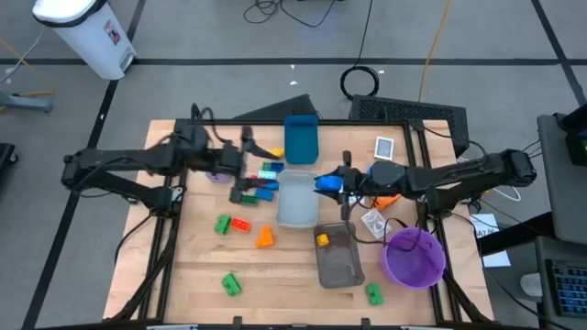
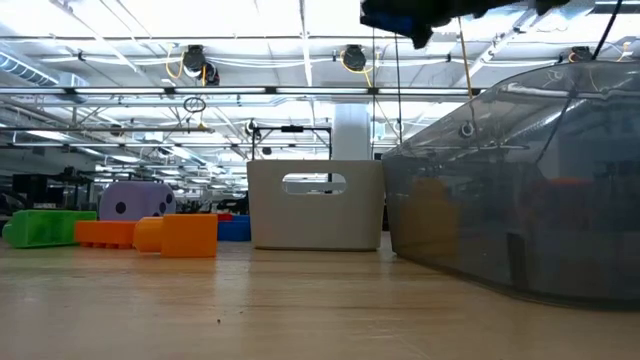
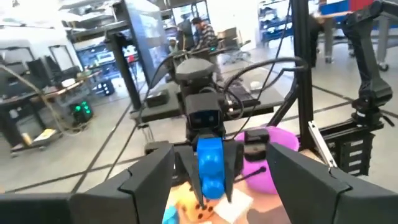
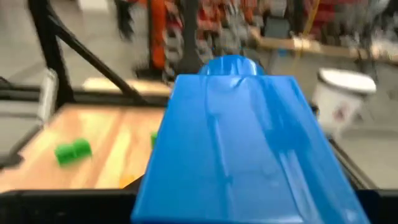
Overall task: Pick & Place Toys
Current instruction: Put the blue game piece into the black bin
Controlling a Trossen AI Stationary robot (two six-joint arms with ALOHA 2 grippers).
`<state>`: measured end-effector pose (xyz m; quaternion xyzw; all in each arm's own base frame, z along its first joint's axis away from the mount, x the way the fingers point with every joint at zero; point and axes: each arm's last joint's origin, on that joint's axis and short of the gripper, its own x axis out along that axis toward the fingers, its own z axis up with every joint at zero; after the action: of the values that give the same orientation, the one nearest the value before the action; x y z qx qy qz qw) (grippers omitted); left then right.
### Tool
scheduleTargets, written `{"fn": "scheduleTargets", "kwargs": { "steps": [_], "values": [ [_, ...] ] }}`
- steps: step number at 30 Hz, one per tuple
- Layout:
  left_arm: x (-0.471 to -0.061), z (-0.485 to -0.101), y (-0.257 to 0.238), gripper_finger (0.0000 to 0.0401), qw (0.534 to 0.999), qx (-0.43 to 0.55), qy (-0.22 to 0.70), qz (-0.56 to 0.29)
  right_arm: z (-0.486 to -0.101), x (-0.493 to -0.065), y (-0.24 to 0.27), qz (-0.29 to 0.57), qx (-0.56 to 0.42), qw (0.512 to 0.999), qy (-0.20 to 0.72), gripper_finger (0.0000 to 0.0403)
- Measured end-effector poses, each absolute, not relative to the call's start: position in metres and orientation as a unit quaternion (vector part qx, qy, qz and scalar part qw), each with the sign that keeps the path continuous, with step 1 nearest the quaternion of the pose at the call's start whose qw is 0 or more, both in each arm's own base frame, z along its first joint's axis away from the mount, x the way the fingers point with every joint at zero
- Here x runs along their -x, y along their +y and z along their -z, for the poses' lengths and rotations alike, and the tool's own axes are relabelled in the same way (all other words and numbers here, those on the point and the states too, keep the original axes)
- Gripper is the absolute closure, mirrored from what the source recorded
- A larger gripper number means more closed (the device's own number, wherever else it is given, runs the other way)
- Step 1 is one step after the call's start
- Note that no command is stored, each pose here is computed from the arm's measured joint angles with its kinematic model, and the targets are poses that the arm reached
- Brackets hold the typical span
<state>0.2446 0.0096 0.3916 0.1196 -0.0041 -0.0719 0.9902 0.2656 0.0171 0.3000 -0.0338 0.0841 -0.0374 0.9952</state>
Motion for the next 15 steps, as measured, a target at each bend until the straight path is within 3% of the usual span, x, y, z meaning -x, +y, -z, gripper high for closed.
{"fn": "scheduleTargets", "kwargs": {
  "steps": [7, 15],
  "values": [
    [-0.21, -0.394, 0.007, 0.0137, 0.99, -0.104, 0.05, 0.075, -0.31, -0.272, 0.034, 0.02, 0.032, 0.972, 0.23, 0.0274],
    [-0.208, -0.384, -0.002, 0.0137, 0.987, -0.074, 0.104, 0.099, -0.267, -0.293, 0.061, -0.028, -0.018, 0.904, 0.427, 0.0274]
  ]
}}
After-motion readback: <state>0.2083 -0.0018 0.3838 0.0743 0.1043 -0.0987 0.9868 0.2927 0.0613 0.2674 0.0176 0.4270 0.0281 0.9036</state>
